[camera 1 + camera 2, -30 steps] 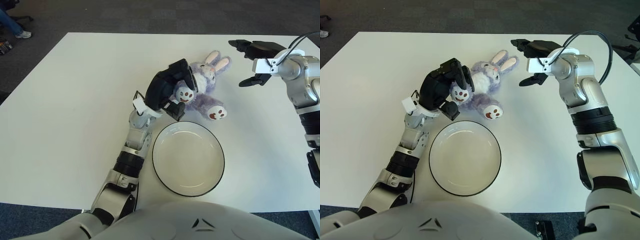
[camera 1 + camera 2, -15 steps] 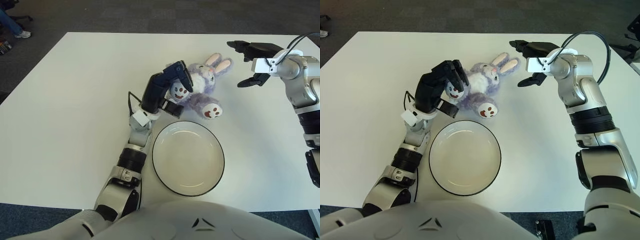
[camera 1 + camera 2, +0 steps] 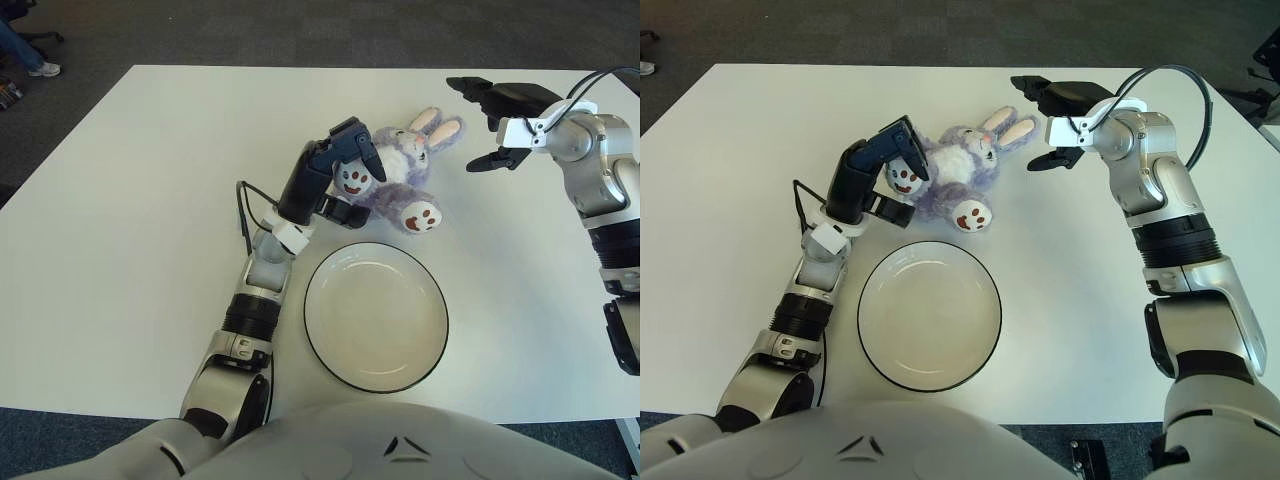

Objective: Put the doll into the plate.

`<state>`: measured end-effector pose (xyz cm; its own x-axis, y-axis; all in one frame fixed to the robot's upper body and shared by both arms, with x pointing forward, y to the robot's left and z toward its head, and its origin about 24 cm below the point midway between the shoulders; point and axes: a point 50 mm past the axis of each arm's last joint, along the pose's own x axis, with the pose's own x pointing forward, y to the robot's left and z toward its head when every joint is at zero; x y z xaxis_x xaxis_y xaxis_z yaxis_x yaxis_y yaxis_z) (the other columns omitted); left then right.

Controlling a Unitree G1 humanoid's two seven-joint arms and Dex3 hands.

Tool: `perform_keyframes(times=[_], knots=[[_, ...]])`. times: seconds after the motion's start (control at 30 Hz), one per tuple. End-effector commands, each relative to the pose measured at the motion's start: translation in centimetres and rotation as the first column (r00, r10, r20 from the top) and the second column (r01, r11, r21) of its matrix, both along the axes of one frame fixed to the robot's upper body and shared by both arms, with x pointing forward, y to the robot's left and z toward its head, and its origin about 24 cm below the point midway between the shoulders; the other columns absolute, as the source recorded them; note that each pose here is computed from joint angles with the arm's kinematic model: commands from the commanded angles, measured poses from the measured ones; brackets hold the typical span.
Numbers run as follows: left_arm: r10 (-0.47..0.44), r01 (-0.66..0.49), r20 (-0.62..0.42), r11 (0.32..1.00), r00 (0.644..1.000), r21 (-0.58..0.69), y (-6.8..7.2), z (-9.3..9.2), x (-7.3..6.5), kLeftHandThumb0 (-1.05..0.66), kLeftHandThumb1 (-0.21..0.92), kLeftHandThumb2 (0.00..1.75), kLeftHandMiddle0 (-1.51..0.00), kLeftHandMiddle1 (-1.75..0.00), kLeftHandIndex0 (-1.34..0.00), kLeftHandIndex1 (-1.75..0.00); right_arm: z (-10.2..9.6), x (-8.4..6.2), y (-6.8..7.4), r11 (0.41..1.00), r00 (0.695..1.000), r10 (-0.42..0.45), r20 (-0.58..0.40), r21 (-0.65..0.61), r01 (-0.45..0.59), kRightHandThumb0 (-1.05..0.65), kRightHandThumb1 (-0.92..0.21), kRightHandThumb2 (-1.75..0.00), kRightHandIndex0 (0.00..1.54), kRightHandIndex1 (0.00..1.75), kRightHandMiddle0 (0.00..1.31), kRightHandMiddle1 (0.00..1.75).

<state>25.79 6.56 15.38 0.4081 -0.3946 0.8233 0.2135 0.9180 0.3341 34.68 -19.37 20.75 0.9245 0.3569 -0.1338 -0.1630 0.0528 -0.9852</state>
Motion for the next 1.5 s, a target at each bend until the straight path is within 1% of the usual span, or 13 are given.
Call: perform_keyframes(times=[0.0, 0.23, 0.43, 0.5, 0.57, 0.67, 0.8, 0.97, 1.0, 1.03, 1.07, 1.13, 1.47], knots=[[-0.021, 0.021, -0.011, 1.000, 1.000, 0.000, 0.0, 0.1, -0.2, -0.01, 0.07, 1.60, -0.68, -1.75, -0.68, -1.73, -0.1, -0.1, 0.3, 1.000, 0.999, 0.015, 0.032, 0.012, -0.016, -0.50, -0.32, -0.88, 0.48, 1.75, 0.00, 0.00], [-0.109, 0.109, -0.049, 0.994, 0.993, -0.005, -0.3, 0.1, -0.3, -0.01, 0.07, 1.60, -0.68, -1.75, -0.68, -1.73, -0.7, 0.2, 1.2, 0.999, 0.998, 0.047, 0.048, -0.008, -0.046, -0.44, -0.32, -0.90, 0.53, 1.75, 0.00, 0.00], [-0.172, 0.170, -0.062, 0.985, 0.983, -0.030, -0.5, 0.0, -0.4, -0.01, 0.09, 1.58, -0.67, -1.75, -0.67, -1.73, -1.4, 0.8, 1.9, 0.997, 0.998, 0.056, -0.036, 0.057, -0.054, -0.39, -0.29, -0.96, 0.54, 1.75, 0.00, 0.00], [-0.200, 0.196, -0.074, 0.979, 0.977, -0.051, -0.6, 0.0, -0.4, -0.01, 0.10, 1.57, -0.66, -1.75, -0.66, -1.73, -1.5, 1.1, 2.1, 0.997, 0.997, 0.055, -0.050, 0.060, -0.052, 0.02, -0.31, -1.06, 0.59, 1.68, 0.00, 0.00], [-0.219, 0.214, -0.086, 0.975, 0.972, -0.064, -0.7, 0.0, -0.4, -0.01, 0.11, 1.56, -0.65, -1.75, -0.65, -1.73, -1.6, 1.1, 2.2, 0.997, 0.997, 0.054, -0.050, 0.056, -0.051, 0.28, -0.33, -1.13, 0.63, 1.64, 0.00, 0.00], [-0.256, 0.246, -0.123, 0.965, 0.959, -0.088, -0.8, -0.1, -0.4, -0.01, 0.13, 1.54, -0.64, -1.75, -0.64, -1.73, -2.0, 1.4, 2.7, 0.997, 0.997, 0.058, -0.041, 0.043, -0.057, 0.40, -0.33, -1.17, 0.65, 1.62, 0.00, 0.00], [-0.309, 0.294, -0.147, 0.949, 0.940, -0.114, -0.9, -0.1, -0.6, -0.01, 0.16, 1.50, -0.62, -1.75, -0.62, -1.73, -2.5, 1.6, 3.1, 0.997, 0.996, 0.068, -0.049, 0.038, -0.066, 0.44, -0.33, -1.18, 0.67, 1.60, 0.00, 0.00], [-0.324, 0.308, -0.156, 0.944, 0.933, -0.120, -0.9, -0.1, -0.7, -0.01, 0.18, 1.48, -0.60, -1.75, -0.60, -1.73, -2.9, 1.9, 3.5, 0.997, 0.996, 0.077, -0.054, 0.036, -0.075, 0.46, -0.33, -1.18, 0.68, 1.59, 0.00, 0.00], [-0.496, 0.485, -0.241, 0.868, 0.834, -0.109, -1.4, 0.1, 0.0, -0.01, 0.18, 1.48, -0.60, -1.75, -0.60, -1.73, -3.1, 2.0, 3.6, 0.996, 0.995, 0.079, -0.054, 0.031, -0.078, 0.46, -0.33, -1.18, 0.68, 1.59, 0.00, 0.00], [-0.415, 0.405, -0.218, 0.910, 0.883, -0.089, -0.8, -0.1, -0.6, 0.16, 0.24, 1.41, -0.59, -1.75, -0.38, -1.57, -3.2, 2.2, 3.7, 0.996, 0.995, 0.084, -0.053, 0.023, -0.083, 0.46, -0.33, -1.18, 0.68, 1.59, 0.00, 0.00], [-0.346, 0.338, -0.192, 0.938, 0.918, -0.076, -0.2, -0.3, -1.1, 0.10, 0.22, 1.41, -0.60, -1.73, -0.47, -1.60, -3.3, 2.3, 3.8, 0.996, 0.995, 0.088, -0.052, 0.016, -0.087, 0.46, -0.32, -1.18, 0.68, 1.59, 0.00, 0.00], [-0.240, 0.232, -0.143, 0.970, 0.960, -0.067, 0.2, -0.3, -1.6, 0.05, 0.21, 1.42, -0.60, -1.72, -0.53, -1.65, -3.4, 2.4, 4.0, 0.995, 0.994, 0.096, -0.052, 0.007, -0.096, 0.46, -0.32, -1.18, 0.68, 1.58, 0.00, 0.00], [-0.166, 0.165, -0.167, 0.986, 0.972, -0.020, -0.5, -0.1, -1.1, -0.01, 0.13, 1.52, -0.63, -1.74, -0.64, -1.72, -4.0, 2.9, 5.1, 0.989, 0.985, 0.145, -0.095, 0.020, -0.144, 0.46, -0.34, -1.13, 0.71, 1.53, 0.00, 0.00]])
